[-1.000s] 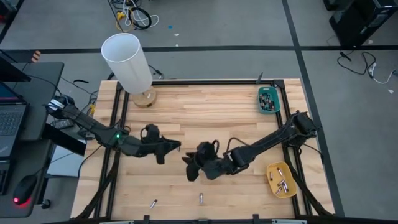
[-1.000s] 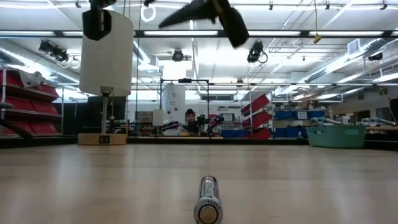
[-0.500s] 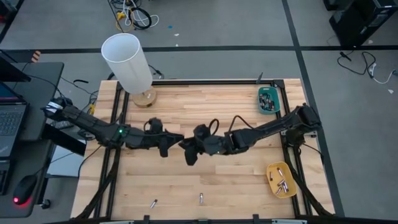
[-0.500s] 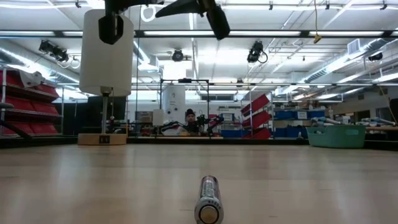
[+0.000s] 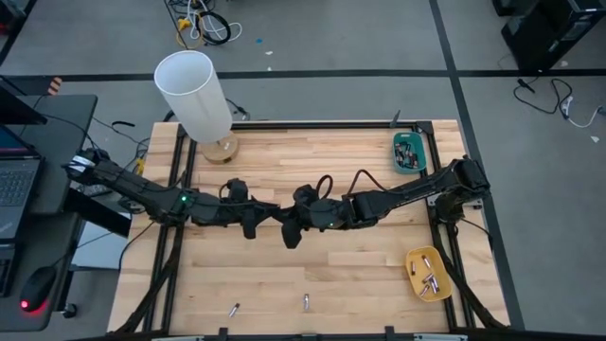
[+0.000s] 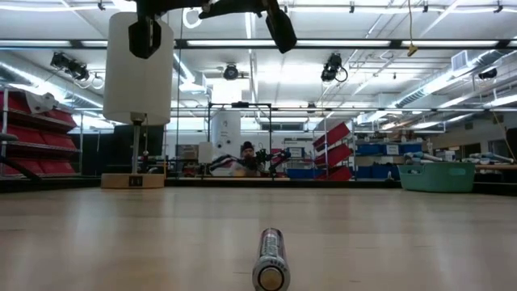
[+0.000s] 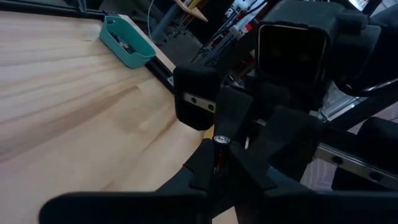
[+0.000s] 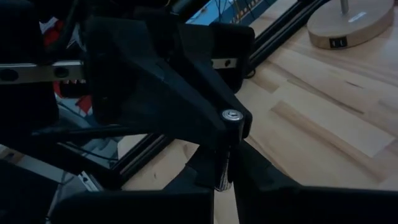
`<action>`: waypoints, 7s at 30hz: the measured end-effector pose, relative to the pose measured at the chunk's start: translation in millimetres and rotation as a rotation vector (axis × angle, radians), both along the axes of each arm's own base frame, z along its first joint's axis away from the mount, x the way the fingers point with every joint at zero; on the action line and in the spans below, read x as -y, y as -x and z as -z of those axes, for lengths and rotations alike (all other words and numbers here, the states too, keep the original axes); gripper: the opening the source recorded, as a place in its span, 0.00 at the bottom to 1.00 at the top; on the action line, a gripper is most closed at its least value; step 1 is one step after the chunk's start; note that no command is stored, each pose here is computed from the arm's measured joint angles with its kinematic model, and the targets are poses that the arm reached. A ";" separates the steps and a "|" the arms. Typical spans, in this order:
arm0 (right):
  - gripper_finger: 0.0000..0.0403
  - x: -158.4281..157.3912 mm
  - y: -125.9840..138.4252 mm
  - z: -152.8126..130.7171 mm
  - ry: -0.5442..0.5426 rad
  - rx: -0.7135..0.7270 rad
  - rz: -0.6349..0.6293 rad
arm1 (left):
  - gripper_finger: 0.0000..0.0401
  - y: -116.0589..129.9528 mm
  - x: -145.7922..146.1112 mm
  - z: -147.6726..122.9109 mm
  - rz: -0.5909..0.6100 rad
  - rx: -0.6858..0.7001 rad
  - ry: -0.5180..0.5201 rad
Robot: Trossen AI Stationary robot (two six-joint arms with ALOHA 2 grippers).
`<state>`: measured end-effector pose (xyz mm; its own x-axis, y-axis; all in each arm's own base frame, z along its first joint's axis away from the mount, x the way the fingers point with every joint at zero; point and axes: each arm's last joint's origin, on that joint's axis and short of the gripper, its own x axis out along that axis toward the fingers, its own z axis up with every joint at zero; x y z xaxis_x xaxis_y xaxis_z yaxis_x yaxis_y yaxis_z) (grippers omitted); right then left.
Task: Sort batteries
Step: Put the silver battery into the yellow bin
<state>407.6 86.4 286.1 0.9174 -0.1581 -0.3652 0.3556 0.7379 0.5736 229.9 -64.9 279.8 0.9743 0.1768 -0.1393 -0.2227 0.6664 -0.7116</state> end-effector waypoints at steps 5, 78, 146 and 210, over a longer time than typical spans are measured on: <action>0.05 0.7 5.3 1.8 -0.007 -0.069 0.003 | 0.15 -0.7 0.3 1.1 0.019 -0.013 -0.041; 0.46 -92.2 113.2 68.4 -0.536 -0.660 -0.033 | 0.33 40.5 3.7 21.8 0.385 -0.424 -0.107; 0.17 -131.1 3.4 126.1 -0.535 -1.127 -0.137 | 0.25 92.8 44.6 48.1 0.519 -0.772 -0.177; 0.04 -156.3 19.6 154.9 0.241 -0.859 -0.417 | 0.25 93.7 43.4 49.1 0.493 -0.786 -0.166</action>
<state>388.1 242.7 131.2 0.3545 -0.0398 -0.9342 0.2656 0.9622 0.0597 136.2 -108.2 230.7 0.5818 -0.1536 -0.7987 -0.2648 0.8928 -0.3645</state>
